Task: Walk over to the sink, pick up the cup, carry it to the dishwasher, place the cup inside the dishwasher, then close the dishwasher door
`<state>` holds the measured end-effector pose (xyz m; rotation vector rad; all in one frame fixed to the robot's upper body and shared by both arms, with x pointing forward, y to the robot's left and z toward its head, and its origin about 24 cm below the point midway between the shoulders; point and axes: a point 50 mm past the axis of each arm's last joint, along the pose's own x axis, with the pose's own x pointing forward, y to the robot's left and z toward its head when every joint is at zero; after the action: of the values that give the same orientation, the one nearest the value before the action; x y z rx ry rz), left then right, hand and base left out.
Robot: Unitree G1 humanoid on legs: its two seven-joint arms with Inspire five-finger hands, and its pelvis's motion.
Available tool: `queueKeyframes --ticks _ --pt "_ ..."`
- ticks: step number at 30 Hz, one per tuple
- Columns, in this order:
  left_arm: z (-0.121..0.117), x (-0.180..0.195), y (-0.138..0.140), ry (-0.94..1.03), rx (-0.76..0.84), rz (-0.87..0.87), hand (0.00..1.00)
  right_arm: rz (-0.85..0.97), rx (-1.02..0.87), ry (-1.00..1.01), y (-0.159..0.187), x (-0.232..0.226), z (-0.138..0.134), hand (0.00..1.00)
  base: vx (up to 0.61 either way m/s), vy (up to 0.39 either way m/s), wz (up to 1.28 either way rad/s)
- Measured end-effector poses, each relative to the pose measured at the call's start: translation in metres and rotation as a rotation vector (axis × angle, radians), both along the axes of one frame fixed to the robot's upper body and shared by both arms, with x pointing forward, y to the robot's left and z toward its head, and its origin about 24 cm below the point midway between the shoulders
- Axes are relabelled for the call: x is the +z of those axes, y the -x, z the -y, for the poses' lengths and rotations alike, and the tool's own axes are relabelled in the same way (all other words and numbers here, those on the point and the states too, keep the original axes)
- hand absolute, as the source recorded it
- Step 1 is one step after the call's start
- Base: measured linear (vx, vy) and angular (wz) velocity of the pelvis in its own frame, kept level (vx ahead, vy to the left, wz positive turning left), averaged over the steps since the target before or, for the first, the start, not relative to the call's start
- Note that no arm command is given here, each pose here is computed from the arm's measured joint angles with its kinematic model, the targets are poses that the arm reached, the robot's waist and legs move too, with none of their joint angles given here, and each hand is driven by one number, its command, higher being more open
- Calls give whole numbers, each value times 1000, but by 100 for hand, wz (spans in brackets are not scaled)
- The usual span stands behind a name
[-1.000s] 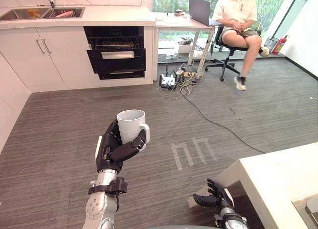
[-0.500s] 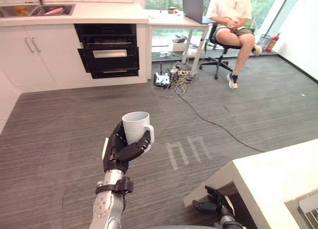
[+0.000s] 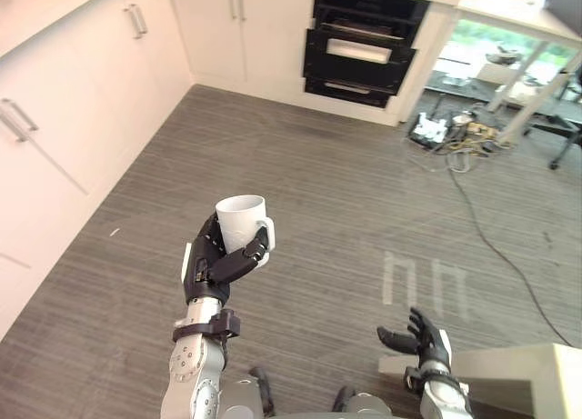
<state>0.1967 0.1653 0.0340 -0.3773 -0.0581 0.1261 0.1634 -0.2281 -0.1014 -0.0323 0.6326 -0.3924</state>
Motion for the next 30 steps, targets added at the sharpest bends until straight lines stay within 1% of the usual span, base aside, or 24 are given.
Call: queueKeyframes --ticks 2,6,8,10,12,15,17,18,19,20,22,25,28,30 --pt "0 -3 3 0 2 -14 30 22 14 -2 -8 4 -2 90 168 291 36" --pt "-1 -4 6 -25 -20 -28 30 5 48 9 -5 2 -7 90 278 143 37" --pt "1 -1 5 -34 -41 -14 30 29 64 29 -10 7 -7 90 392 101 14" --pt "8 5 1 -35 -76 17 30 68 66 46 -15 15 -5 90 513 92 47" --pt "20 14 -10 -28 -127 67 30 112 78 89 -22 26 2 90 599 39 83" --pt "32 19 -19 -5 -158 96 30 157 104 146 -33 39 9 90 808 18 37" --pt "41 18 -26 25 -167 91 30 195 130 176 -34 50 13 90 605 -89 56" --pt "41 19 -20 41 -160 95 30 215 141 171 -25 53 6 90 557 -182 46" --pt "43 21 -19 52 -161 115 30 241 147 173 -25 57 2 90 412 -153 -19" --pt "45 25 -16 61 -168 135 30 262 144 177 -26 61 2 90 463 -70 -43" --pt "44 31 -16 52 -179 162 30 292 164 140 -33 63 -13 90 558 -19 -40" --pt "44 29 -16 50 -182 155 30 300 167 121 -37 62 -19 90 651 59 -23" --pt "42 26 -16 46 -176 140 30 266 157 140 -46 56 -9 90 613 231 -41" --pt "41 24 -15 33 -180 129 30 209 148 137 -42 45 -6 90 785 399 -52"
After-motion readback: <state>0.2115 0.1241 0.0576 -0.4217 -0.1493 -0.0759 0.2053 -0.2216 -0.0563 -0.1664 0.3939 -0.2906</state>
